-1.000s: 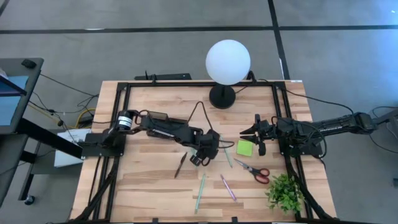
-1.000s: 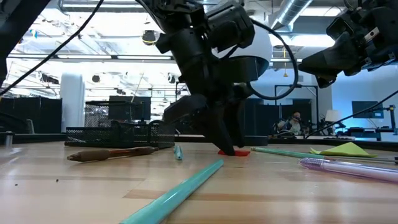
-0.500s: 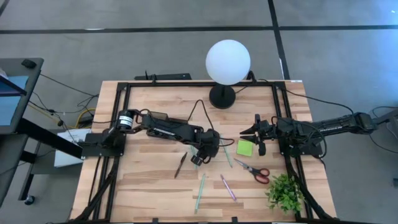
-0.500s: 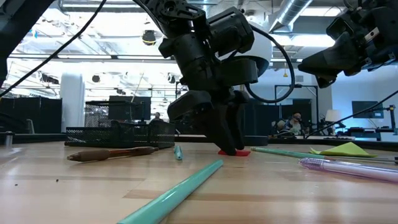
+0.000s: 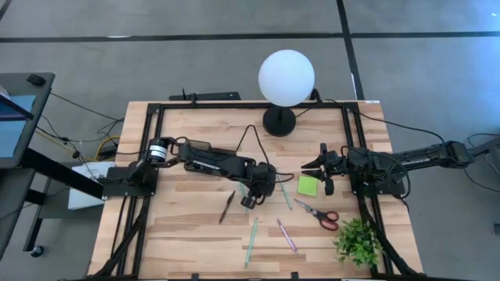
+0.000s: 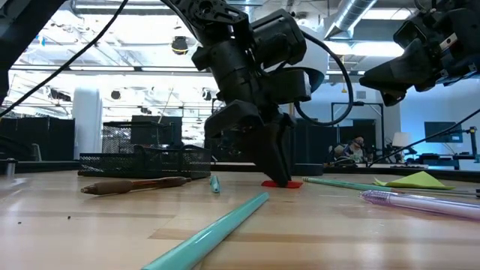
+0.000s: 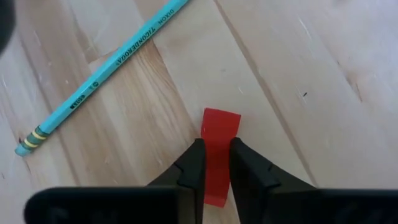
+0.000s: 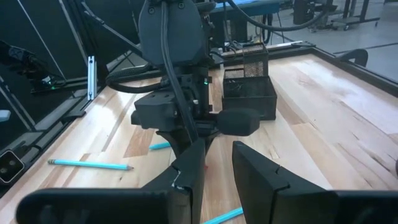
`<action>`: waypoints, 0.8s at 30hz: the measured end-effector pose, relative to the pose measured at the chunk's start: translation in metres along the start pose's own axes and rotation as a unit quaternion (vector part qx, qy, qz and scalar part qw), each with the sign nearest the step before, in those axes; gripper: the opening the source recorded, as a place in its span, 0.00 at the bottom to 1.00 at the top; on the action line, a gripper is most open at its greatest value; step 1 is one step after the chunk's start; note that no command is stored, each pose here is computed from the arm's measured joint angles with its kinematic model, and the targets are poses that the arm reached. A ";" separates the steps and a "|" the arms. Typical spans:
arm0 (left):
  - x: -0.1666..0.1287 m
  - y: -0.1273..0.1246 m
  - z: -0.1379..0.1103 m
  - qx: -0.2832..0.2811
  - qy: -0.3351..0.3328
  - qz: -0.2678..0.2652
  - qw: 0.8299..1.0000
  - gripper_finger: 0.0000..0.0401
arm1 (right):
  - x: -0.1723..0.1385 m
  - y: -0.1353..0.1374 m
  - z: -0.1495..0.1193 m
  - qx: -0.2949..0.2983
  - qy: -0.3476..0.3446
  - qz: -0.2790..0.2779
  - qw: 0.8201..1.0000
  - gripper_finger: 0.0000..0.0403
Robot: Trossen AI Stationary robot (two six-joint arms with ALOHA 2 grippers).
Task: Pick and place office supplies into organizer
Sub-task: Put the red eraser into the black desk organizer
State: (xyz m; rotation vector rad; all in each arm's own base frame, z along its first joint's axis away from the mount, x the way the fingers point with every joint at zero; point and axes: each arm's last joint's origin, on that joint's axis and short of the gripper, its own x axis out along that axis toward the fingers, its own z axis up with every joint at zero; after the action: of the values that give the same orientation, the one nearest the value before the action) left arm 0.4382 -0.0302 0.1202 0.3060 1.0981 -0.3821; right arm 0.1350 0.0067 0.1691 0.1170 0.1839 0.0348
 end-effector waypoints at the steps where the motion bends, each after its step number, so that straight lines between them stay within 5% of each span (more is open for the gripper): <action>1: 0.000 0.000 0.000 -0.005 0.000 0.001 1.000 0.11 | 0.000 0.000 0.000 0.000 0.000 0.000 1.000 0.19; 24: -0.020 -0.015 0.006 -0.033 0.018 0.015 0.999 0.13 | 0.000 0.000 0.000 0.000 0.000 0.000 1.000 0.19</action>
State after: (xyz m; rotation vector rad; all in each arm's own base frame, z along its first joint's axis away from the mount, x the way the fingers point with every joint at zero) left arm 0.4282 -0.0429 0.1398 0.2717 1.1376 -0.3146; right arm 0.1350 0.0067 0.1691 0.1161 0.1831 0.0347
